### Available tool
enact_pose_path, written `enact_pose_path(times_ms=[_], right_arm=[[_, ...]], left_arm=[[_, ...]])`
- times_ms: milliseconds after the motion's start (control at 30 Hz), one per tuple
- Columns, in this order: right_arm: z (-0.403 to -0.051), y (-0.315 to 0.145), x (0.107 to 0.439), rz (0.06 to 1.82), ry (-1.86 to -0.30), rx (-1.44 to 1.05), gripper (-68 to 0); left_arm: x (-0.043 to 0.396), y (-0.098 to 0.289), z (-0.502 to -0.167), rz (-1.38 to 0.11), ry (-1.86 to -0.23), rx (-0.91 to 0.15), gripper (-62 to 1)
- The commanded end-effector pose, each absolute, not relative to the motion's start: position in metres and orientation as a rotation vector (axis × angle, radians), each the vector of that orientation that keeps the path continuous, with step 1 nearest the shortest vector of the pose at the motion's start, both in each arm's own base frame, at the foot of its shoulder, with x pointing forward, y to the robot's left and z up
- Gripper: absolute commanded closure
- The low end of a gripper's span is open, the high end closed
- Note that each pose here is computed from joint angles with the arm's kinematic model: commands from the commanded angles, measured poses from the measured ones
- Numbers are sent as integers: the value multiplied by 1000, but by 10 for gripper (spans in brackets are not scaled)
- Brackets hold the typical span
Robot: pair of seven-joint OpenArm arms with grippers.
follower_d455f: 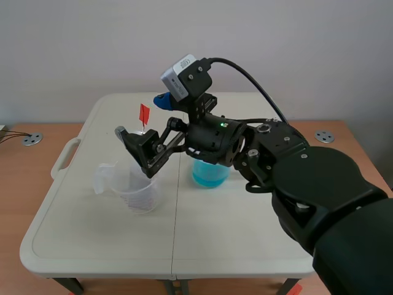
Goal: Hold the metal plate by the orange handle, dip it into the blue solution, take it out and point at it, then put the plate back in the beaker on the left.
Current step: 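Put the plate into the left beaker, then return to the home posture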
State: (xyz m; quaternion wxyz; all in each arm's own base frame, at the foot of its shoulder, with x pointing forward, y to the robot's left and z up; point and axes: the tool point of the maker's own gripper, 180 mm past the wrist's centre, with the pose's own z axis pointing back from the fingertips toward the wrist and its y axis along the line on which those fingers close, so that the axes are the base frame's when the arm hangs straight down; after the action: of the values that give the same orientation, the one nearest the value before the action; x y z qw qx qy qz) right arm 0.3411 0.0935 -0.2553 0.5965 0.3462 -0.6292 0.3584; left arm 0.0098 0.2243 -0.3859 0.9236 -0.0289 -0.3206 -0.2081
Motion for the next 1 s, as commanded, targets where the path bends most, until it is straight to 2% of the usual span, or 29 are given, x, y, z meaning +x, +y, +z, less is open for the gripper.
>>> enact_pose_path(times_ms=[0, 100, 400, 533, 667, 867, 967], right_arm=[[-230, 90, 353, 802, -1543, 799, -579], [-224, 82, 360, 791, -1566, 763, -635], [-213, 58, 364, 842, -1593, 684, -639], [-205, 37, 361, 801, -1617, 691, -638], [-202, 12, 352, 744, -1635, 702, -638], [-222, -12, 330, 765, -1568, 650, -639], [-230, -23, 318, 788, -1535, 619, -665]], left_arm=[[13, 223, -383, -430, -674, -63, -623], [13, 223, -383, -429, -675, -63, -623], [14, 222, -382, -416, -685, -73, -623], [37, 223, -374, -421, -759, -57, -623], [79, 228, -349, -401, -890, -32, -623], [140, 207, -301, -539, -1077, -57, -623], [168, 196, -276, -597, -1169, -66, -623]])
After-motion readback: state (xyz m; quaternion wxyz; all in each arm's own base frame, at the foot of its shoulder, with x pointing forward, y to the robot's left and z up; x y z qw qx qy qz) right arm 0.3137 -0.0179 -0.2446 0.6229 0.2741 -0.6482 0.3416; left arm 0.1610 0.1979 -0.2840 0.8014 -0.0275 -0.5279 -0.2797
